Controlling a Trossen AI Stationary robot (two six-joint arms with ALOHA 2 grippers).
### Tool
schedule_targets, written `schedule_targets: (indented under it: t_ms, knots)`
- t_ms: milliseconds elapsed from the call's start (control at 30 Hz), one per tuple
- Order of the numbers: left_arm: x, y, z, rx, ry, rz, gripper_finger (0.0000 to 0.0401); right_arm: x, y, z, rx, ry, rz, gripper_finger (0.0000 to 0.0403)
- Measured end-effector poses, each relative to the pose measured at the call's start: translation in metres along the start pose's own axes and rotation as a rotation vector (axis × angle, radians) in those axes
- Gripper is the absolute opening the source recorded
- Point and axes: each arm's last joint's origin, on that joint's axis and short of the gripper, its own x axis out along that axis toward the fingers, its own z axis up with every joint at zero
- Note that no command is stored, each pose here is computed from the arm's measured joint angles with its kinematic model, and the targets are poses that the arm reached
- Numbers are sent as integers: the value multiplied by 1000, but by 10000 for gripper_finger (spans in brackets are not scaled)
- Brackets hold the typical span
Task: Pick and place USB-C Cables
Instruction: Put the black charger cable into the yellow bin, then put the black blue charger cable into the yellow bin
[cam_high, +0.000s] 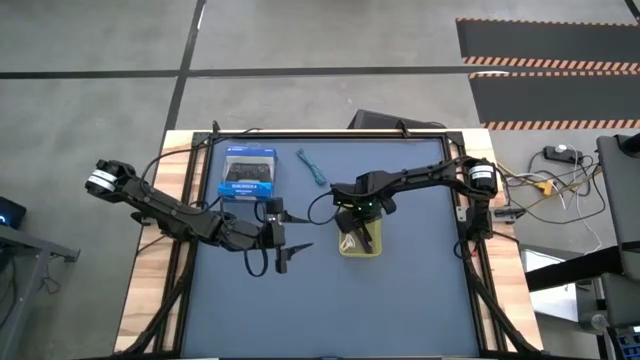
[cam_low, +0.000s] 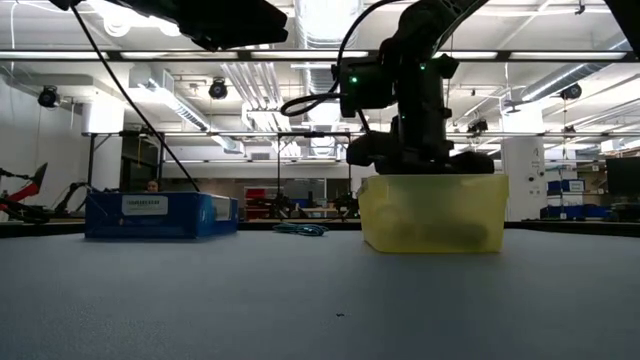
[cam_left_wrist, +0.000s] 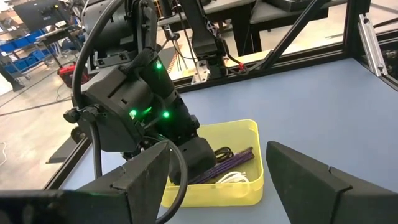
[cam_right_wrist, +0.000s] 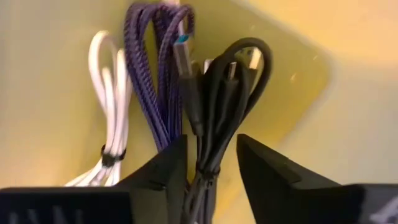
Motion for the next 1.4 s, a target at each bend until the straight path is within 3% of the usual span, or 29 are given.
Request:
schedule_targets:
  t_ms: [300,700,833,1067,1233,1400]
  knots:
    - [0,0,0,0,0,0,251,-11,0,-6,-2,91,75,176]
    - [0,0,0,-1,0,1,251,-71,-9,-23,-33,0,207,180]
    - [0,0,0,-1,0,1,251,-93,-10,-41,-144,-108,226,180]
    - [0,0,0,-24,0,1,251,-118,-3,-93,-367,-425,137,164]
    - [0,0,0,-33,0,1,251,-116,3,-130,-513,-593,53,144]
    - [0,0,0,-120,0,1,251,-99,2,-159,-617,-692,-24,119]
